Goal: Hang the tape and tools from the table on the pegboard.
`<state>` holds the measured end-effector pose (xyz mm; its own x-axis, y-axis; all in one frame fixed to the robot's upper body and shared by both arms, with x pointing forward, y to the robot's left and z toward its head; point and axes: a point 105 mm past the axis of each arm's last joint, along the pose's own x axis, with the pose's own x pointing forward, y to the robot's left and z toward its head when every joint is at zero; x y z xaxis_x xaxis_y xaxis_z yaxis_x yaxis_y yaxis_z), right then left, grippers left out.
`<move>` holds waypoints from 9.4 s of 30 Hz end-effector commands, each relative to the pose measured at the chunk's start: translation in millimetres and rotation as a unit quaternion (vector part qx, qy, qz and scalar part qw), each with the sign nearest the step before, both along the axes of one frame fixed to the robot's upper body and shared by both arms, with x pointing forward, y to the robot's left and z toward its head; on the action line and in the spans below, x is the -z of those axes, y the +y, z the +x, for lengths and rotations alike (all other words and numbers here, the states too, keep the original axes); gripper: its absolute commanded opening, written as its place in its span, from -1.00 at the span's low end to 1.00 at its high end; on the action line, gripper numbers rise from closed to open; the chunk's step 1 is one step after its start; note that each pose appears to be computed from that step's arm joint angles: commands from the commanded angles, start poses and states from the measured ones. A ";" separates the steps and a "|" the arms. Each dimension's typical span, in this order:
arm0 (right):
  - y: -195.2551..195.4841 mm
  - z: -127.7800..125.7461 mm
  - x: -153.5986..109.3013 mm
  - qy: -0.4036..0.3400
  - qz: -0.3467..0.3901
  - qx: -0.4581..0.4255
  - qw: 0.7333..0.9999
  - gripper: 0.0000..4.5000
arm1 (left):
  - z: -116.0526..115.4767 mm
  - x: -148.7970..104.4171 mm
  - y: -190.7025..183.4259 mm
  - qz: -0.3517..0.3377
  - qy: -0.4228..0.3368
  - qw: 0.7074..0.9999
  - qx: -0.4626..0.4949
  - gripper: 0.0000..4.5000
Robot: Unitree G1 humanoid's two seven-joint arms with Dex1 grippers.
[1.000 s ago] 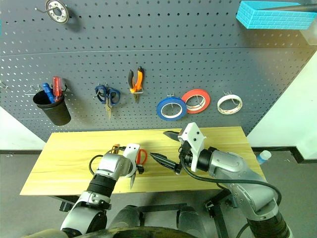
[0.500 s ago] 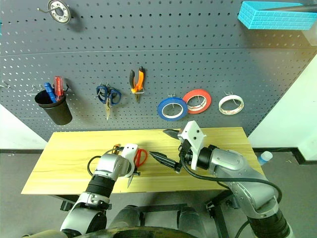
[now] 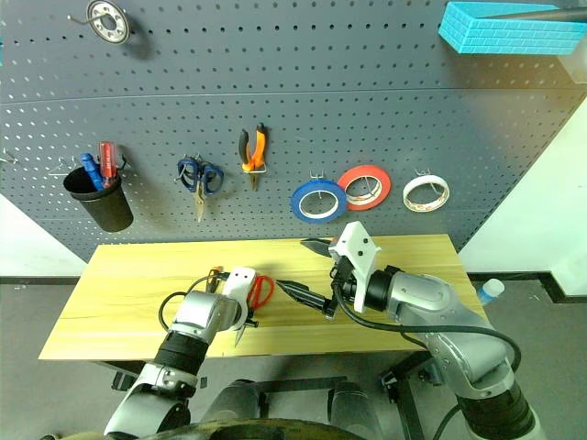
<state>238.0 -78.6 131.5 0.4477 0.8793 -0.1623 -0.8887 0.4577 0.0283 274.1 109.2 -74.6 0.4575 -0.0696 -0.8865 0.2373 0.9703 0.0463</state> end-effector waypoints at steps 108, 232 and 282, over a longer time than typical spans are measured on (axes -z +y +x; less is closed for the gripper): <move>-12.2 28.6 -21.1 -0.160 0.115 0.044 0.979 1.00 | 67.2 -176.8 50.7 0.133 -0.619 0.774 -0.007 -0.58; -20.9 19.8 -4.1 -0.139 0.088 0.070 0.984 1.00 | 53.8 -37.7 64.7 0.041 -0.123 0.991 0.000 -0.84; -23.2 36.1 -6.4 -0.147 0.080 0.049 0.985 1.00 | 3.1 -203.1 71.6 0.236 -0.685 0.684 0.085 -0.84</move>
